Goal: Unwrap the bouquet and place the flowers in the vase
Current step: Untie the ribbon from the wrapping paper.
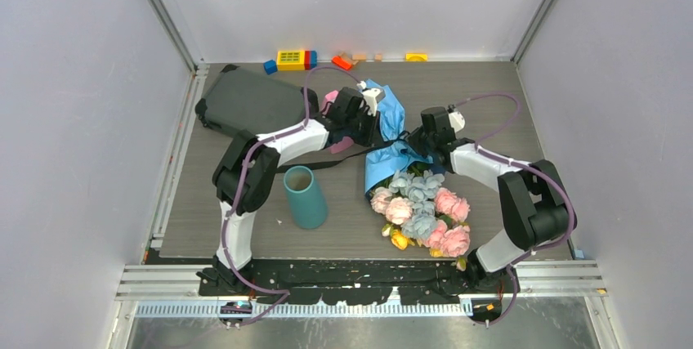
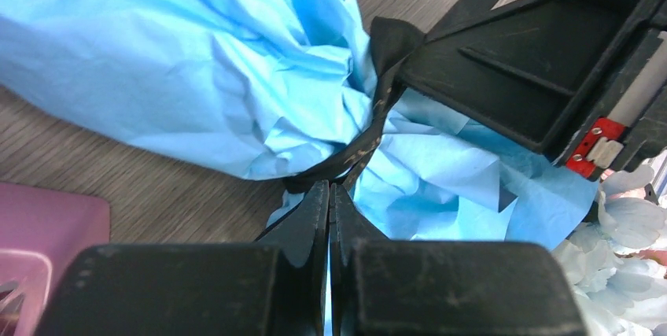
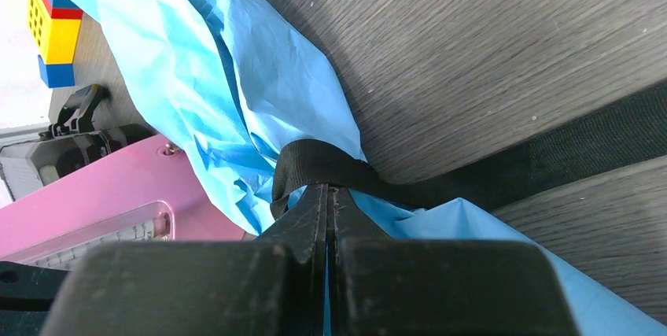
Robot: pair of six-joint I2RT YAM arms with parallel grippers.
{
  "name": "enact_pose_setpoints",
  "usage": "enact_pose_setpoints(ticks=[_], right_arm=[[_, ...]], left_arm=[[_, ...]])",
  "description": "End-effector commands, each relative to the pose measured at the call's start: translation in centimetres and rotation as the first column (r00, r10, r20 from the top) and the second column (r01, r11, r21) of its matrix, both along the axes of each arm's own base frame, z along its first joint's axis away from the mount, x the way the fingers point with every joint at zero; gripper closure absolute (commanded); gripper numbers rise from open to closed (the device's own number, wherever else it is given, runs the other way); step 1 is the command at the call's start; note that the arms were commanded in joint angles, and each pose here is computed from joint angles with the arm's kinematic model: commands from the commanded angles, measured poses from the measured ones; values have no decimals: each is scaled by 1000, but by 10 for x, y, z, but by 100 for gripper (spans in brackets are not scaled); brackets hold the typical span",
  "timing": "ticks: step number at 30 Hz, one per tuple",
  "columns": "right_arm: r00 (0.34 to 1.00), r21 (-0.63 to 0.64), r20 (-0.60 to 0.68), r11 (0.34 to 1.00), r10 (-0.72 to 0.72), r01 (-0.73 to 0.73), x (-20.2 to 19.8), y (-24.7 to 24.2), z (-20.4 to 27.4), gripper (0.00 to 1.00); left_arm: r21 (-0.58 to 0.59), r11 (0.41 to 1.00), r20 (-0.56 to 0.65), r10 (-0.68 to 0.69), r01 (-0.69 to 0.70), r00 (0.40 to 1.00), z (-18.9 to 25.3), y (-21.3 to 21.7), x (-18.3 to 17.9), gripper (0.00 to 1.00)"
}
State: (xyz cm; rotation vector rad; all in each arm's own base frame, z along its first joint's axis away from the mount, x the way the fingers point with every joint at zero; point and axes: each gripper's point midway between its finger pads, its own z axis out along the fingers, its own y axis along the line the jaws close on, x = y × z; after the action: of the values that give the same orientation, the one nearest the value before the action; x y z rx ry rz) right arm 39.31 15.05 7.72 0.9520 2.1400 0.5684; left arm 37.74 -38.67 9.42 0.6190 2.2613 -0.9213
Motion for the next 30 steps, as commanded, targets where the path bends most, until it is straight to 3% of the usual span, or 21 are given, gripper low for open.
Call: enact_pose_setpoints(ticks=[1, 10, 18, 30], right_arm=[[996, -8, 71, 998, -57, 58, 6, -14, 21, 100], [996, 6, 75, 999, -46, 46, 5, -13, 23, 100], [996, 27, 81, 999, -27, 25, 7, -8, 24, 100], [997, 34, 79, 999, -18, 16, 10, -5, 21, 100]], left_arm=[[-57, 998, 85, 41, -36, 996, 37, 4, 12, 100], [-79, 997, 91, 16, -9, 996, 48, -2, 14, 99], [-65, 997, 107, -26, 33, 994, 43, -13, 23, 80], [41, 999, 110, -23, 19, 994, 11, -3, 23, 74]])
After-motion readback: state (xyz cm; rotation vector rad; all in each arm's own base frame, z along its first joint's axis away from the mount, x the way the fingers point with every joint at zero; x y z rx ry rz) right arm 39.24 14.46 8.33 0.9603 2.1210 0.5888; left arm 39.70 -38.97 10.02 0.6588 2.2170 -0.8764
